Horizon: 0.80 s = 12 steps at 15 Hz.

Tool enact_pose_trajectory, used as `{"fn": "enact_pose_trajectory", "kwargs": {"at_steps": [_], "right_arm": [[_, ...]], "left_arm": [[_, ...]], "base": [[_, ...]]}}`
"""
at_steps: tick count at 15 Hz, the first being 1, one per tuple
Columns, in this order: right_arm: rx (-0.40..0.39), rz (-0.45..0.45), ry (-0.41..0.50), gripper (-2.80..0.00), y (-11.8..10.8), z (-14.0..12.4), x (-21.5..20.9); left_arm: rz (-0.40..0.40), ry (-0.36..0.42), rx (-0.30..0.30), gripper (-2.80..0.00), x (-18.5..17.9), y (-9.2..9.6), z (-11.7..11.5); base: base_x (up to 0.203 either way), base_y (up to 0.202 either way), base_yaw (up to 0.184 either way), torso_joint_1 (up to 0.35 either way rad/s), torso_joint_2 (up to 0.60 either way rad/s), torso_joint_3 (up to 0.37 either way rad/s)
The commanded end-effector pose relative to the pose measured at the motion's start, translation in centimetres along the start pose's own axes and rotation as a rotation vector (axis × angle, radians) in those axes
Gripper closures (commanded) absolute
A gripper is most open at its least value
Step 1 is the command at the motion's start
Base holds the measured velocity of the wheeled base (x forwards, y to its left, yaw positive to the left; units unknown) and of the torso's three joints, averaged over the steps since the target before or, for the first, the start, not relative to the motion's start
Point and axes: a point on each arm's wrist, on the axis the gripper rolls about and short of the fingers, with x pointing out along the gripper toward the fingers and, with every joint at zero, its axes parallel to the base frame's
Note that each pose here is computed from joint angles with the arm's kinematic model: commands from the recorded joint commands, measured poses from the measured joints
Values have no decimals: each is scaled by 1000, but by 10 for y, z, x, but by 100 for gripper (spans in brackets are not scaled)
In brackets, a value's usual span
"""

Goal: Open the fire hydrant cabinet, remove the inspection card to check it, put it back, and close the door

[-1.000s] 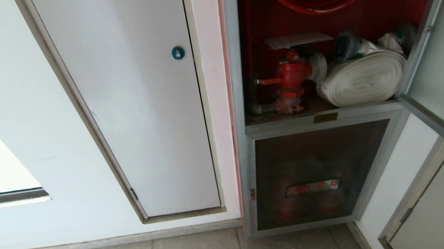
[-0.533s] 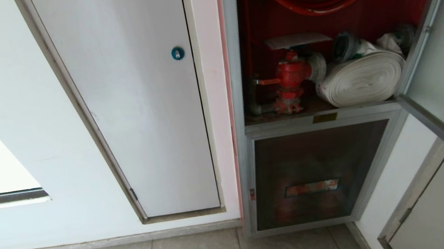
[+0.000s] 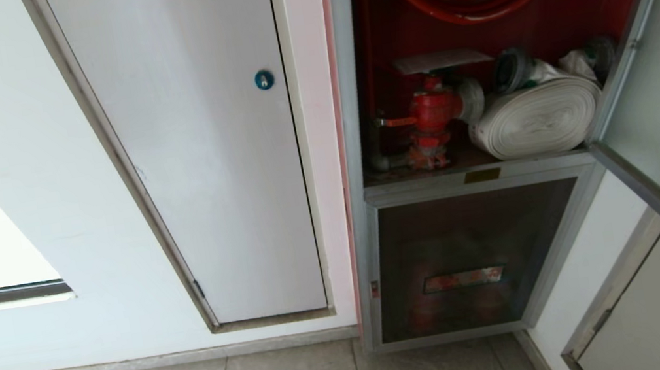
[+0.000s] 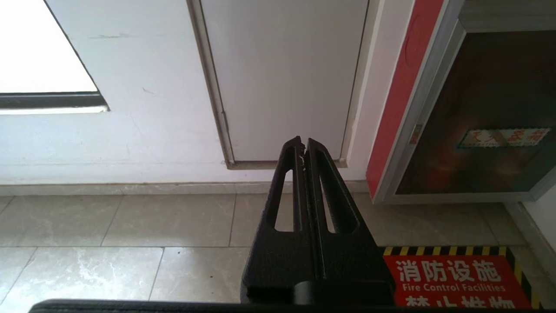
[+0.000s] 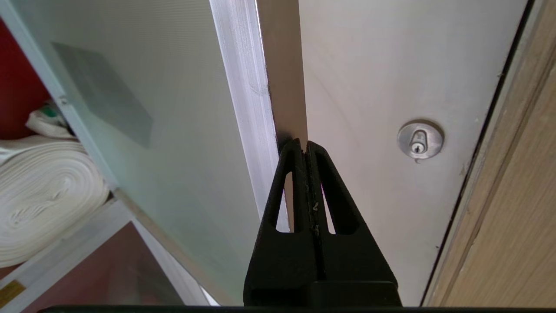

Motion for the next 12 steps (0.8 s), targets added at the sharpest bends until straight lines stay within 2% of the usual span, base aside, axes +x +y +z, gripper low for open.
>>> {"fn": "enact_pose_trajectory", "kwargs": {"at_steps": [1, 12], "right_arm": [[4, 24, -10, 0, 2, 0, -4], [18, 130, -18, 0, 10, -3, -19]], "left_arm": [[0, 1, 0, 0, 0, 0, 0], [0, 1, 0, 0, 0, 0, 0]], "base": [[0, 0, 0, 0, 0, 0], [0, 0, 0, 0, 0, 0]]}}
